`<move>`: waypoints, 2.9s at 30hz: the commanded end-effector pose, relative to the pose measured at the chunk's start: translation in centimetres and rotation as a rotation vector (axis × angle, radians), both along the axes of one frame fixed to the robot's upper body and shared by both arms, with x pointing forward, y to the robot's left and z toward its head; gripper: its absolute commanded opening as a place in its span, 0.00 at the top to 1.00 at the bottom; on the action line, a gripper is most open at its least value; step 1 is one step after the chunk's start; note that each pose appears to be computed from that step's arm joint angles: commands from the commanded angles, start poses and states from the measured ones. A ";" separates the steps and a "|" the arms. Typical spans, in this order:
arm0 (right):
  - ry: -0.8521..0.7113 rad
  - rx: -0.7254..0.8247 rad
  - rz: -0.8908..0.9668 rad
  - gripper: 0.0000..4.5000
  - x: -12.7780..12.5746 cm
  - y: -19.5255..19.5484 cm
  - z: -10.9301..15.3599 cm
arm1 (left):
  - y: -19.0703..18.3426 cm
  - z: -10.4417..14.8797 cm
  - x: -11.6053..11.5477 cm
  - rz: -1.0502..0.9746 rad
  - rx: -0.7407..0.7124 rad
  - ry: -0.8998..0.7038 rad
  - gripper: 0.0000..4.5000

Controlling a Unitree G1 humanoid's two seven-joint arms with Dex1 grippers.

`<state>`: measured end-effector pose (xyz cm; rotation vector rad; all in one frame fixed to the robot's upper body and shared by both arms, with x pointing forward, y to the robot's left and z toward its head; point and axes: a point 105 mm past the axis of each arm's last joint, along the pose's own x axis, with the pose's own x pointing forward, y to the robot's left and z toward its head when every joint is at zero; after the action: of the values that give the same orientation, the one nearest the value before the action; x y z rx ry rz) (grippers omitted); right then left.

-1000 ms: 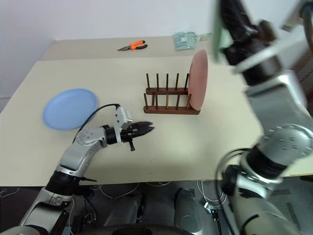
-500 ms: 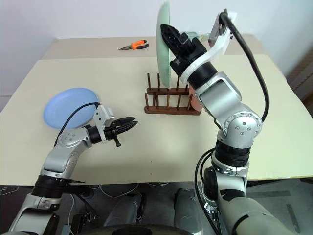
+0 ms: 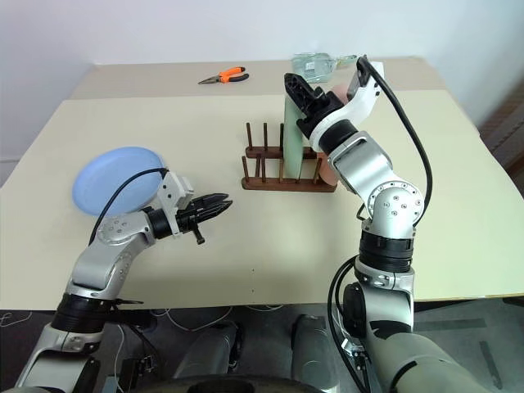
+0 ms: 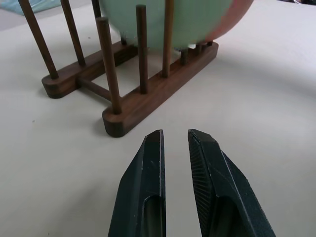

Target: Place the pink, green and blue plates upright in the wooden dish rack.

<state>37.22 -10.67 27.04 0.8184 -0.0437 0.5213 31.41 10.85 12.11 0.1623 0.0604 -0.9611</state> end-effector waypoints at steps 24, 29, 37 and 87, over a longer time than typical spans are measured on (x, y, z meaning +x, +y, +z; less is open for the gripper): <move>-0.903 -0.982 0.275 0.00 -7.4 8.7 1.0 | 24.9 -1.3 -0.1 1.563 -0.561 0.336 0.12; -0.909 -0.983 0.302 0.00 -7.9 9.5 0.0 | 22.8 -1.4 0.5 1.416 -0.708 0.413 0.65; -0.898 -1.054 0.337 0.00 -7.7 9.7 -1.1 | 19.5 4.4 3.2 1.178 -0.639 0.152 0.99; -0.422 -0.151 0.118 1.00 -5.9 8.5 3.4 | 7.3 2.1 0.1 0.446 -0.091 -0.168 0.33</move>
<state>32.63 -2.67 29.31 0.4767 -0.3118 0.7534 32.09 19.07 13.10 0.1113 -0.0525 -0.4472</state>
